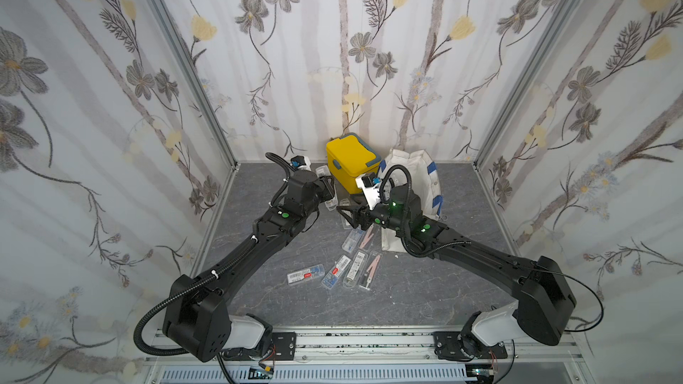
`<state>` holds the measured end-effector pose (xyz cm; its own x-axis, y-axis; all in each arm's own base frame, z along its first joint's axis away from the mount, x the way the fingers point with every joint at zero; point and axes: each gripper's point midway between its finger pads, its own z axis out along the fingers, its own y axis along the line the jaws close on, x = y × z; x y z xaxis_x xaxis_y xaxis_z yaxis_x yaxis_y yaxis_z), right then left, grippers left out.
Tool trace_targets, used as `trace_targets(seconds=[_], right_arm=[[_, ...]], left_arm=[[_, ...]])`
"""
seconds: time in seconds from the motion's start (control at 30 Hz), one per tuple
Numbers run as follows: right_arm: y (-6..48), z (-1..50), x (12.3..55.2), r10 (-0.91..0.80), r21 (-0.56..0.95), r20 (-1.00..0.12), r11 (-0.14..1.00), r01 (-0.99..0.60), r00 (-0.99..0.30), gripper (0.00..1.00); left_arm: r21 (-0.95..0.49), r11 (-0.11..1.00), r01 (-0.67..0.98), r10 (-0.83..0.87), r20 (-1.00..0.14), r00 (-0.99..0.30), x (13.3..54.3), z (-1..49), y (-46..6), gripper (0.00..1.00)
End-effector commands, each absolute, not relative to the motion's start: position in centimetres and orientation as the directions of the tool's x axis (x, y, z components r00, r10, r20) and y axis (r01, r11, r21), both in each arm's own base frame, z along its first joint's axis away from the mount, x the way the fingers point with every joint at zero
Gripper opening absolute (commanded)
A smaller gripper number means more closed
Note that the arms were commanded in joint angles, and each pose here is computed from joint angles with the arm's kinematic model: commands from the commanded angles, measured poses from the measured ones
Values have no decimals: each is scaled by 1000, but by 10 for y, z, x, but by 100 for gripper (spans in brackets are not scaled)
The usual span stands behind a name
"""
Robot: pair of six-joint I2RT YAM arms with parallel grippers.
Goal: Put the compass set into the canvas bag
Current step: Place the compass set in the canvas bag.
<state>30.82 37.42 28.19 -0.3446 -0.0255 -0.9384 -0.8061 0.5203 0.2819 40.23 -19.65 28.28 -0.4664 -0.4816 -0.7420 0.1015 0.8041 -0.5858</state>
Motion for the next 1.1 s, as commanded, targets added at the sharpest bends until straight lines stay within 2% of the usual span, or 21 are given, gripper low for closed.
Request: trace_targets(seconds=[0.0,0.27,0.33,0.57,0.73,1.07], right_arm=[[380,295,320,65,340,-930,527,-779,-362,66],[403,295,336,102,410,-903,494,-766,-418,62],[409,292,340,96,423,-895,495,-759,-436,57],[418,290,348,103,449,-881,487,-749,-461,50],[421,292,349,111,461,-876,476,-749,-469,36],[428,296,346,115,480,-870,422,-769,-480,21]], left_arm=[[-633,755,170,-519,-736,-435,401,304,-204,44],[-646,735,204,-526,-734,-429,392,309,-203,44],[-647,734,207,-529,-735,-423,390,310,-202,45],[-647,733,210,-532,-738,-415,387,308,-199,45],[-648,733,207,-531,-736,-420,387,304,-199,45],[-649,734,201,-535,-734,-418,388,301,-198,45]])
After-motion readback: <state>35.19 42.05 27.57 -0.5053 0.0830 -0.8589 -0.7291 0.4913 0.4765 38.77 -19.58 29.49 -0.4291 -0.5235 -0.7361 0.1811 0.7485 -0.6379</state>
